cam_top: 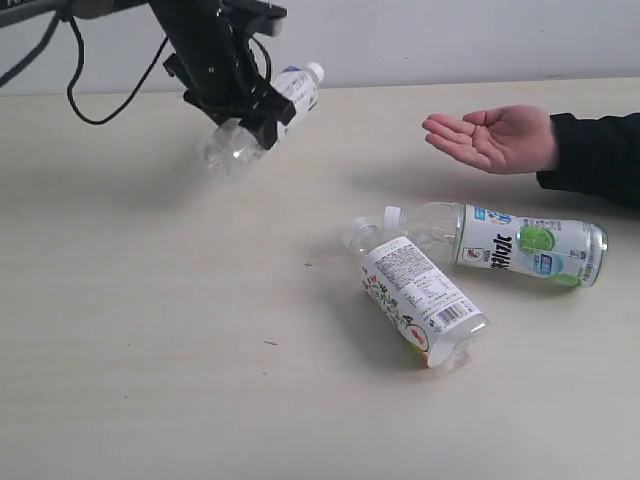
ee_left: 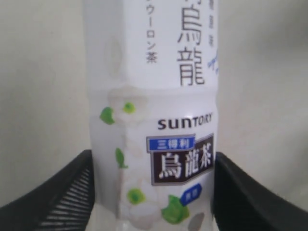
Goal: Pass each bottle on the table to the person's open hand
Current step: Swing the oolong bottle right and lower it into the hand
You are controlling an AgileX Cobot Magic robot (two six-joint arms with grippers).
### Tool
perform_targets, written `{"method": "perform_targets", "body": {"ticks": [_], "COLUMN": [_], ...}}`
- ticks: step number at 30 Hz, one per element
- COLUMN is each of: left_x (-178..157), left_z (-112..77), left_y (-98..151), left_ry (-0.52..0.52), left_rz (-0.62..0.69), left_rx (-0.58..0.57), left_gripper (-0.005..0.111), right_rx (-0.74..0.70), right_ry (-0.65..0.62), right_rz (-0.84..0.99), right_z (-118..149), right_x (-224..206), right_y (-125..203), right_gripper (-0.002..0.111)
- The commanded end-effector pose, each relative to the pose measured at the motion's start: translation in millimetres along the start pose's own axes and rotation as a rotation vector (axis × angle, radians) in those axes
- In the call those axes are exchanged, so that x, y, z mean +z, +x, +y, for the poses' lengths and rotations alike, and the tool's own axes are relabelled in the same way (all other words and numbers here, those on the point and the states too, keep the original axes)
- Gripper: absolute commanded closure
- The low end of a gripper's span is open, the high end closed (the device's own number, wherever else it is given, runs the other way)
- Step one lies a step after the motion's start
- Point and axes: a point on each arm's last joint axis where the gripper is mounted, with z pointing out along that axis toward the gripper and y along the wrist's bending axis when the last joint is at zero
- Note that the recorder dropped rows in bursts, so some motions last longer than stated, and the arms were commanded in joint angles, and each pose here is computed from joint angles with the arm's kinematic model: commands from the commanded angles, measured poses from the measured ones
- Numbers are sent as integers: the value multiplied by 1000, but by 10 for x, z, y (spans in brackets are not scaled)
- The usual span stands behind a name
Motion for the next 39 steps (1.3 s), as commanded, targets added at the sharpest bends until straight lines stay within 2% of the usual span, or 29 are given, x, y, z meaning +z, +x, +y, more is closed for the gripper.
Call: {"method": "perform_targets", "body": {"ticks": [1, 5, 10, 14, 17, 21, 23, 25, 29, 34, 39], "left_x": [-455, -670, -703, -762, -807, -802, -738, -599, -299, 19, 282], "left_z": [-164, -353, -803, -1313, -1674, -2020, -2083, -2095, -2154, -2259, -2177], "left_y": [-57, 38, 215, 248, 173, 72, -5, -86, -244, -479, -567], "left_ry": [22, 78, 223, 382, 494, 599, 628, 628, 671, 720, 763], "left_rz": [-60, -43, -90, -232, -340, -482, -554, -571, -519, -503, -463], "left_rx": [-111, -210, -278, -354, -406, -519, -607, -642, -702, -696, -777], "left_gripper": [107, 107, 107, 107, 107, 107, 107, 107, 107, 107, 107], "right_rx": [-2, -2, 0, 0, -2, -2, -2, -2, -2, -2, -2], "right_ry": [4, 4, 4, 4, 4, 4, 4, 4, 4, 4, 4], "right_rz": [-8, -8, -8, -8, -8, -8, -8, -8, -8, -8, -8], "right_z": [-2, -2, -2, -2, -2, -2, -2, -2, -2, -2, -2], "right_x": [1, 1, 1, 1, 1, 1, 1, 1, 1, 1, 1], "right_y": [7, 7, 7, 7, 7, 7, 7, 7, 7, 7, 7], "right_gripper": [108, 108, 108, 108, 108, 108, 108, 108, 108, 108, 108]}}
